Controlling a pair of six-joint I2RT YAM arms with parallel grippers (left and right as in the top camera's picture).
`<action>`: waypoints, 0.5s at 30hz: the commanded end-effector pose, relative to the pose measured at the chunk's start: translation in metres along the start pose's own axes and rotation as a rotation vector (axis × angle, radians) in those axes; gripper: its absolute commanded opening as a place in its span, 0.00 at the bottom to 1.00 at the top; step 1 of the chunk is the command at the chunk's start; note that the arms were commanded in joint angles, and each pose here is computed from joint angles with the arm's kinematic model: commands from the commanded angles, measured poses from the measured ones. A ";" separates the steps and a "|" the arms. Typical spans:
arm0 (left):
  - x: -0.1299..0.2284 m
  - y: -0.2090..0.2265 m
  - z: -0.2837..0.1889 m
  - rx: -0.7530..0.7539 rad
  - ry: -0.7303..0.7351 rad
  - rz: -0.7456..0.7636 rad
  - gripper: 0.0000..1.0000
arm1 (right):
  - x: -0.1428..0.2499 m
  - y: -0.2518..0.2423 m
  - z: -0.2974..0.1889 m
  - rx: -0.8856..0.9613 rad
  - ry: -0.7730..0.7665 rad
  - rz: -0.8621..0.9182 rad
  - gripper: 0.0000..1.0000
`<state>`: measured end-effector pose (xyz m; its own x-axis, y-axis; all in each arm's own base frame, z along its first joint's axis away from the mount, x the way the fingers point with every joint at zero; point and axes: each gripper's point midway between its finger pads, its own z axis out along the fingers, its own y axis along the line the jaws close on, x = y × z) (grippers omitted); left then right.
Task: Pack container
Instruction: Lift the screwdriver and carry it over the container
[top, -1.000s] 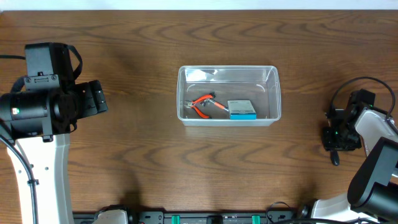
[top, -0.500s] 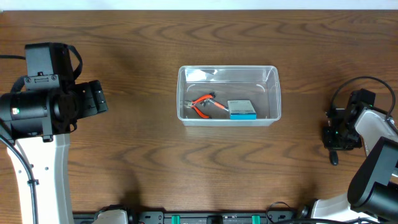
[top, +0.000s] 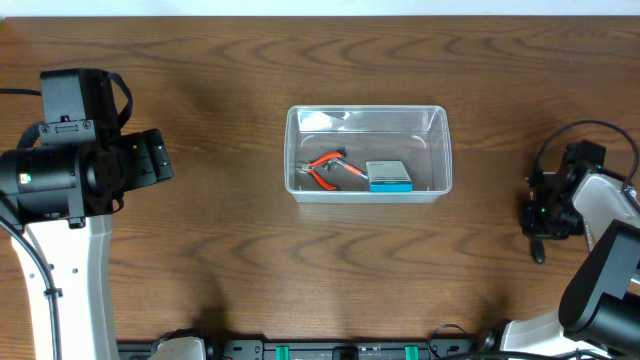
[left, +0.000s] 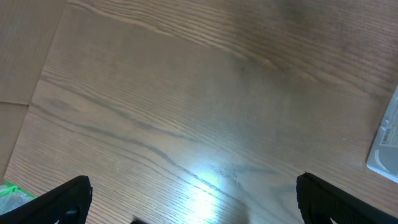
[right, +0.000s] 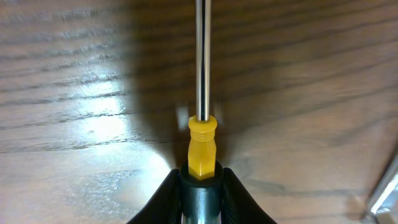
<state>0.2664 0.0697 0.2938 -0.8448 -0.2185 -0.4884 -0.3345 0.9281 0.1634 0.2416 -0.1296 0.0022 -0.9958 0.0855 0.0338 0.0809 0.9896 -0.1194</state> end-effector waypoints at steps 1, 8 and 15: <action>-0.001 0.003 -0.001 -0.010 -0.002 -0.014 0.98 | -0.019 -0.006 -0.013 0.010 -0.037 0.023 0.12; -0.001 0.003 -0.001 -0.010 -0.003 -0.014 0.98 | -0.045 0.004 -0.049 0.019 -0.073 -0.043 0.10; -0.001 0.003 -0.001 -0.010 -0.003 -0.014 0.98 | -0.075 0.043 -0.096 0.028 -0.130 -0.189 0.10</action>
<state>0.2664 0.0697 0.2938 -0.8448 -0.2185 -0.4884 -0.3345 0.9281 0.1634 0.3031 -0.0985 0.0743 -0.9971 -0.0718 -0.0259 -0.0675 0.9879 -0.1396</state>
